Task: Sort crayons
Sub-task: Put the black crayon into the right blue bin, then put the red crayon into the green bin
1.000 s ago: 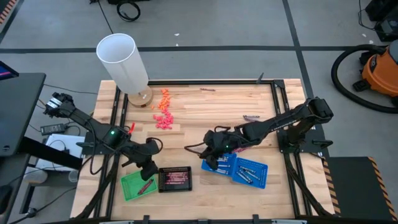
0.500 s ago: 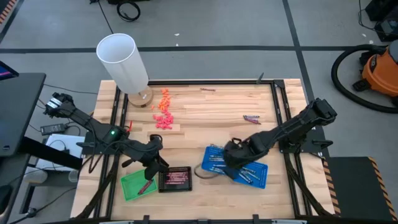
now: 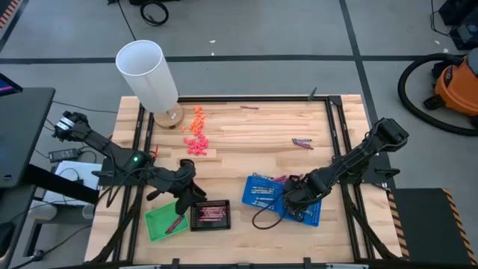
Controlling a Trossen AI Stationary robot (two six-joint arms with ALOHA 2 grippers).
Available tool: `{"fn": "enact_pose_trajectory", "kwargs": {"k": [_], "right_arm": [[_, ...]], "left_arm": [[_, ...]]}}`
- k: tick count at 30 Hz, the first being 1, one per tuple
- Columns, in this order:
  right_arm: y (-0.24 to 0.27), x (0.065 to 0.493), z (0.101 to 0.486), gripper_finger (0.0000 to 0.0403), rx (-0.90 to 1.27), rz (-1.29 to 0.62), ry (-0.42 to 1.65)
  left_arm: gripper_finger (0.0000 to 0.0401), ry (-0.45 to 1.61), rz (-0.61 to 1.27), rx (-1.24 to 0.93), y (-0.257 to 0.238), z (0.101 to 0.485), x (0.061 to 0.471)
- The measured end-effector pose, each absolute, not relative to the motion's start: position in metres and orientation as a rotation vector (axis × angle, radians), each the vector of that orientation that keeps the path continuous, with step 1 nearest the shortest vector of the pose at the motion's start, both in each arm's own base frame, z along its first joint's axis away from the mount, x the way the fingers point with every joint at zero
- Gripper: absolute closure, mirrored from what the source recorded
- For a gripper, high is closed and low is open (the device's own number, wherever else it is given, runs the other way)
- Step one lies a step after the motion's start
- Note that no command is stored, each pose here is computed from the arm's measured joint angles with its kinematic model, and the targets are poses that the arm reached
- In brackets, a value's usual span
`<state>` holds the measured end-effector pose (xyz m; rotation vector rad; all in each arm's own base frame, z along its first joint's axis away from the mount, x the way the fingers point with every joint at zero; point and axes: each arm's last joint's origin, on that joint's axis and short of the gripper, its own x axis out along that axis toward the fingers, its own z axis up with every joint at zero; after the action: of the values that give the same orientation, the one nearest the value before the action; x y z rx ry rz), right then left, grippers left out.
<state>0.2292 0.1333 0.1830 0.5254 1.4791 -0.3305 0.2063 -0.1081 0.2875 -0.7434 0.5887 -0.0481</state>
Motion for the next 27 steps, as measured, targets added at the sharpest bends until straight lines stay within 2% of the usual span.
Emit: {"fn": "enact_pose_trajectory", "kwargs": {"k": [6,11,17,21,27], "right_arm": [[0.127,0.228,0.193,0.0279,0.519,-0.276,1.515],[0.111,0.226,0.215,0.0277,0.479,-0.220,1.425],[0.090,0.219,0.228,0.0277,0.385,-0.138,1.395],[0.072,0.216,0.221,0.0277,0.309,-0.193,1.395],[0.052,0.210,0.198,0.0276,0.239,-0.151,1.415]], "left_arm": [[0.0275,0.525,0.024,-0.638,-0.104,0.288,0.208],[0.0275,0.440,0.108,-0.536,-0.100,0.291,0.210],[0.0275,0.412,0.166,-0.531,-0.090,0.291,0.214],[0.0275,0.400,0.206,-0.567,-0.082,0.291,0.218],[0.0275,0.379,0.253,-0.592,-0.072,0.292,0.222]]}}
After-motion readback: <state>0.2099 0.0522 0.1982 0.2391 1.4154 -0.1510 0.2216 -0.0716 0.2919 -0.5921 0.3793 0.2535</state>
